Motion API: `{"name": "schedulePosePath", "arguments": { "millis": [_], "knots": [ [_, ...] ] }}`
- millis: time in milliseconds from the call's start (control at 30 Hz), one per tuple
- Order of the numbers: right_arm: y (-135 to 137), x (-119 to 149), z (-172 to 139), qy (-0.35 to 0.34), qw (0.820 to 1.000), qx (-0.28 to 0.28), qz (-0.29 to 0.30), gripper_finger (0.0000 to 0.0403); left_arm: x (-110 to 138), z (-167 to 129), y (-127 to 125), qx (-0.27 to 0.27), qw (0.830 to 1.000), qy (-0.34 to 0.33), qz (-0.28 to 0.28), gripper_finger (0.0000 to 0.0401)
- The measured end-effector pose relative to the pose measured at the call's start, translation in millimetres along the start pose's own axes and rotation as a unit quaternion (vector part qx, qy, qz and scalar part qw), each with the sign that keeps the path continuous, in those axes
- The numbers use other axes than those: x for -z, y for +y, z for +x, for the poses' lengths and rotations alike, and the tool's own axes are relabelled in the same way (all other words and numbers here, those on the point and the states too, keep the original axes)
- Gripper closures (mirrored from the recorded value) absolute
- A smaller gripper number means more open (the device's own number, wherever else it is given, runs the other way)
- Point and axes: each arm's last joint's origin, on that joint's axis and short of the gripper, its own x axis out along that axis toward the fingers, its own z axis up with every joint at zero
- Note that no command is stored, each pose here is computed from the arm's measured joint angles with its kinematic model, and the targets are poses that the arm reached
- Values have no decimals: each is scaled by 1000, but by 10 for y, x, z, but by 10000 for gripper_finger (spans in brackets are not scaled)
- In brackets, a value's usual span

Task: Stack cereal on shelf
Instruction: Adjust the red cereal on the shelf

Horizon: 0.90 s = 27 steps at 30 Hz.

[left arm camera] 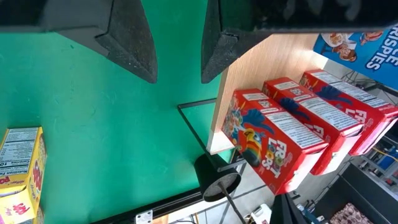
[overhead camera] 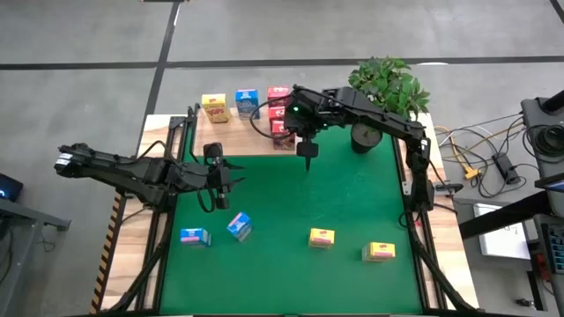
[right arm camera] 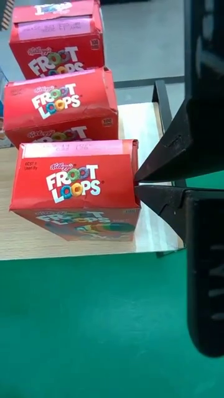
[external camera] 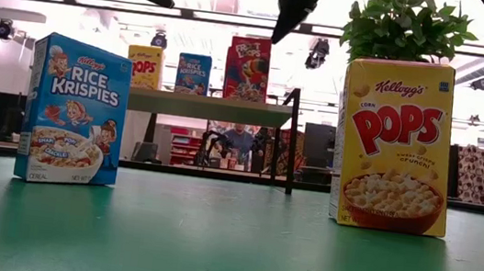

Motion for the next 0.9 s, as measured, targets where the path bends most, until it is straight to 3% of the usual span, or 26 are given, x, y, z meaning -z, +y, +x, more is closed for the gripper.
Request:
{"name": "schedulePosePath", "arguments": {
  "millis": [633,900],
  "knots": [
    [-29,-56,-111,-36,999,13,-27,390,1,0,-1,0,1000,0,0,294],
    [-4,-236,-167,-117,993,35,-2,390,1,0,0,0,1000,0,0,294]
  ]
}}
